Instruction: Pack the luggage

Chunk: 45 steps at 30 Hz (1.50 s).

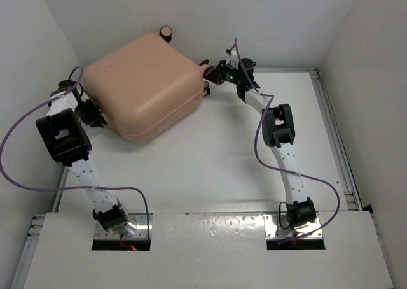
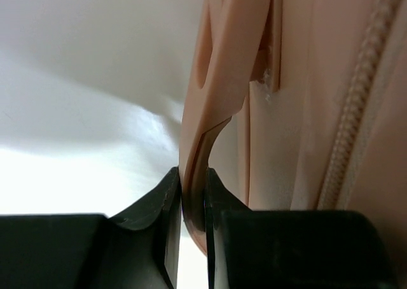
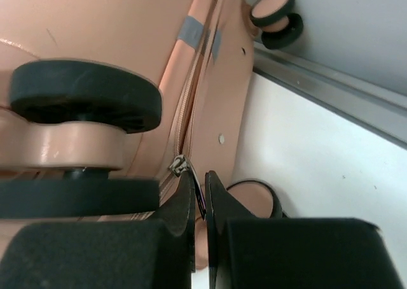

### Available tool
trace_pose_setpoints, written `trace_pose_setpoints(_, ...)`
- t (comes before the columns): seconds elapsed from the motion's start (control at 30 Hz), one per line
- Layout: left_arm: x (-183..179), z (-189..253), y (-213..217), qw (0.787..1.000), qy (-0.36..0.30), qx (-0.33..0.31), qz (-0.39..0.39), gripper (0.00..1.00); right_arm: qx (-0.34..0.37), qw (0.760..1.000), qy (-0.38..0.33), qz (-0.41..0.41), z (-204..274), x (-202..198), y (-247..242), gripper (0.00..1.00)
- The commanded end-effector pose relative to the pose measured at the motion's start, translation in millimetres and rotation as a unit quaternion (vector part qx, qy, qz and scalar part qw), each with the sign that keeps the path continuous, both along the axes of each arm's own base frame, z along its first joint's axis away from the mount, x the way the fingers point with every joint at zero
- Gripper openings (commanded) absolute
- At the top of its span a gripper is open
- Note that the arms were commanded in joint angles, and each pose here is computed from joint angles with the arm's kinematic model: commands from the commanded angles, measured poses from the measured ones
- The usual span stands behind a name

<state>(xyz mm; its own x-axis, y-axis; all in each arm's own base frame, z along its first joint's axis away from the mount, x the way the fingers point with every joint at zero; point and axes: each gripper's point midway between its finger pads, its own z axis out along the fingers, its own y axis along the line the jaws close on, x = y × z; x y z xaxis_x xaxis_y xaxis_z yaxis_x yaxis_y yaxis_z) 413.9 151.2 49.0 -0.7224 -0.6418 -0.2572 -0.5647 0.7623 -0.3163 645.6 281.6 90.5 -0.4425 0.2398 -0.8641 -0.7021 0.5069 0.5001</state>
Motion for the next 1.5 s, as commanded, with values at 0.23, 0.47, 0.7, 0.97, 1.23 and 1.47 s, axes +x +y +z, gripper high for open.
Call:
trace_pose_setpoints(0.23, 112.0, -20.9, 66.3, 0.971, -0.108, 0.207, -0.057, 0.0, -0.03, 0.933, -0.098, -0.345, -21.1, 104.8, -138.9, 0.0)
trace_pose_setpoints(0.47, 134.6, -21.8, 28.8, 0.962, -0.132, 0.198, -0.13, 0.0, -0.011, 0.928, -0.114, -0.354, -24.3, 101.8, -123.5, 0.0)
trace_pose_setpoints(0.7, 187.1, -14.6, 4.9, 0.946, -0.184, 0.213, -0.16, 0.0, -0.021, 0.919, -0.144, -0.367, -26.6, 102.1, -123.6, 0.0)
trace_pose_setpoints(0.97, 221.1, -6.4, -51.3, 0.906, -0.213, 0.246, -0.269, 0.0, -0.027, 0.896, -0.145, -0.418, -34.6, 107.5, -140.3, 0.0)
trace_pose_setpoints(1.23, 202.5, -4.1, -115.0, 0.85, -0.224, 0.268, -0.395, 0.0, -0.006, 0.915, -0.127, -0.384, -44.1, 91.8, -120.5, 0.02)
trace_pose_setpoints(1.47, 184.0, 26.0, -109.1, 0.864, -0.216, 0.301, -0.342, 0.69, -0.015, 0.912, -0.146, -0.383, -0.9, 56.3, -136.8, 0.67)
